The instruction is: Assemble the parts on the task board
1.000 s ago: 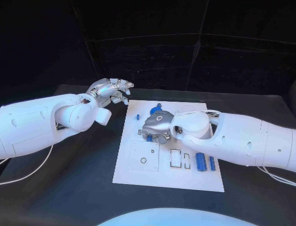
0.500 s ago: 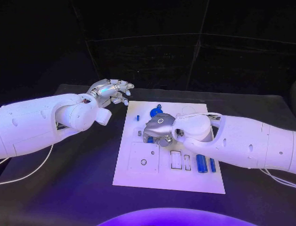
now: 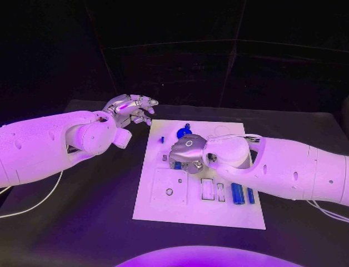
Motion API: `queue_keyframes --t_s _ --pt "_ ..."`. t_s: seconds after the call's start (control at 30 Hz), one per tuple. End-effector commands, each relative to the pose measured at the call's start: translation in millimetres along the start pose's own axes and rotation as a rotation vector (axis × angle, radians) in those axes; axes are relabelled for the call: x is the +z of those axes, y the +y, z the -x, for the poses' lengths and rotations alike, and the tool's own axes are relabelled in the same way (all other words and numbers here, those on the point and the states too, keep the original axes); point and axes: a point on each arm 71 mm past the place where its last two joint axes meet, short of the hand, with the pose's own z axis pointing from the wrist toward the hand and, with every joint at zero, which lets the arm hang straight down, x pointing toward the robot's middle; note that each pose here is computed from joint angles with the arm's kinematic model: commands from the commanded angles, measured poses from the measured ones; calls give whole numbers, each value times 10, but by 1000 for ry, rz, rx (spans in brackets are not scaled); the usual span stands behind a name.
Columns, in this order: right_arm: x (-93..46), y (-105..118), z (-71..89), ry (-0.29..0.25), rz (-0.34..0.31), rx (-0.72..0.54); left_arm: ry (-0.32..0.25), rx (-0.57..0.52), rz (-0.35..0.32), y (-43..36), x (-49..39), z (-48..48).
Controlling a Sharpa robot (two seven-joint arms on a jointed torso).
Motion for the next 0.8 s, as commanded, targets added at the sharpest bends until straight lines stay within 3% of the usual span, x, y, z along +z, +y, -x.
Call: queue_keyframes --t_s 0.03,0.3,0.5,0.8 --pt "-11 27 35 -64 34 4 8 -1 0 -10 6 -5" --pt "-47 15 78 -143 45 29 5 0 3 -7 11 7" --pt "-155 -26 106 -225 46 109 4 3 5 -6 6 19" --pt "-497 -292 85 -379 -48 511 27 3 -4 26 -15 -13"
